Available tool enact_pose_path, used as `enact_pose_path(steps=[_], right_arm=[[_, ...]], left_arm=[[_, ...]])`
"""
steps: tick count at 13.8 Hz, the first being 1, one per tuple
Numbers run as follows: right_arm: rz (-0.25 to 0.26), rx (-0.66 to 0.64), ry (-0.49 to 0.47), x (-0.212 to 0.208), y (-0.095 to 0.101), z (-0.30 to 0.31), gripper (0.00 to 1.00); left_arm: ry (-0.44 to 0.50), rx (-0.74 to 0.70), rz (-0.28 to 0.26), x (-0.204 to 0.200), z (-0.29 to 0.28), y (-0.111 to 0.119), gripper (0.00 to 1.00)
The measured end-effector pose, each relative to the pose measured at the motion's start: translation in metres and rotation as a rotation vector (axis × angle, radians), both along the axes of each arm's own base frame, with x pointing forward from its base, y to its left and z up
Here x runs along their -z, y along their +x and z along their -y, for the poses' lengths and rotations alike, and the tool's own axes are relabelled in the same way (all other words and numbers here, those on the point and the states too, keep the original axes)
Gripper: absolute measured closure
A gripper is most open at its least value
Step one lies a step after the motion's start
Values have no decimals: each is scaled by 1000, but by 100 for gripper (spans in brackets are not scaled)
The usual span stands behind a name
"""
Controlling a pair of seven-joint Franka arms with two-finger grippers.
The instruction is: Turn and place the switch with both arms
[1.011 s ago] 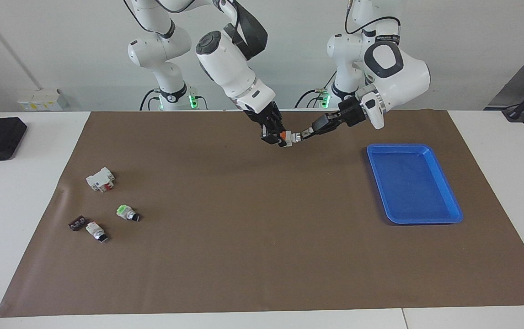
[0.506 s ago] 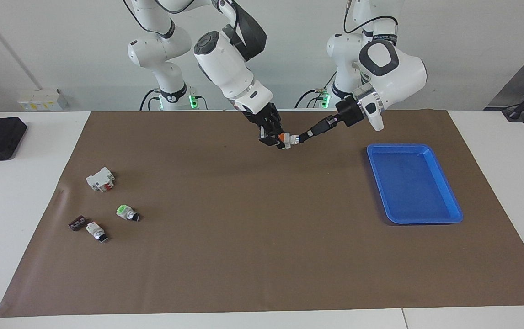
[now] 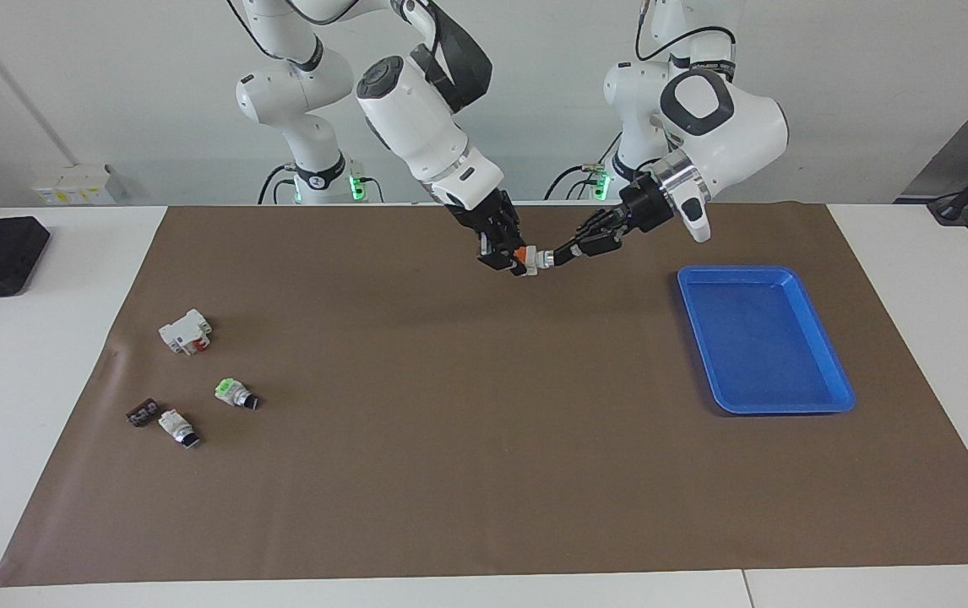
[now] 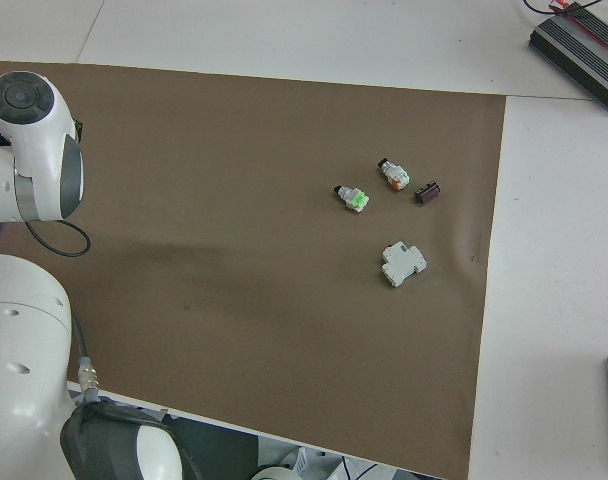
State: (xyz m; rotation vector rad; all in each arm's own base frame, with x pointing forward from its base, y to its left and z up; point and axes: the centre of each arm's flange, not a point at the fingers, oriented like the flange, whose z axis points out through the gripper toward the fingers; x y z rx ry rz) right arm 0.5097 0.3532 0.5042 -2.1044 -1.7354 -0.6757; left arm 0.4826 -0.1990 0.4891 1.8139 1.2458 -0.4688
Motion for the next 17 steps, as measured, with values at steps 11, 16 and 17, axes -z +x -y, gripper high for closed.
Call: enact_pose_path(steps=[11, 16, 17], right_arm=[[5, -7, 4, -1, -1, -6, 59], [11, -7, 7, -1, -1, -8, 59], [13, -6, 9, -2, 0, -10, 59]], left_arm=[[36, -275, -369, -17, 4, 1, 90], [6, -393, -512, -19, 1, 2, 90], [-1, -416, -537, -19, 0, 2, 90]])
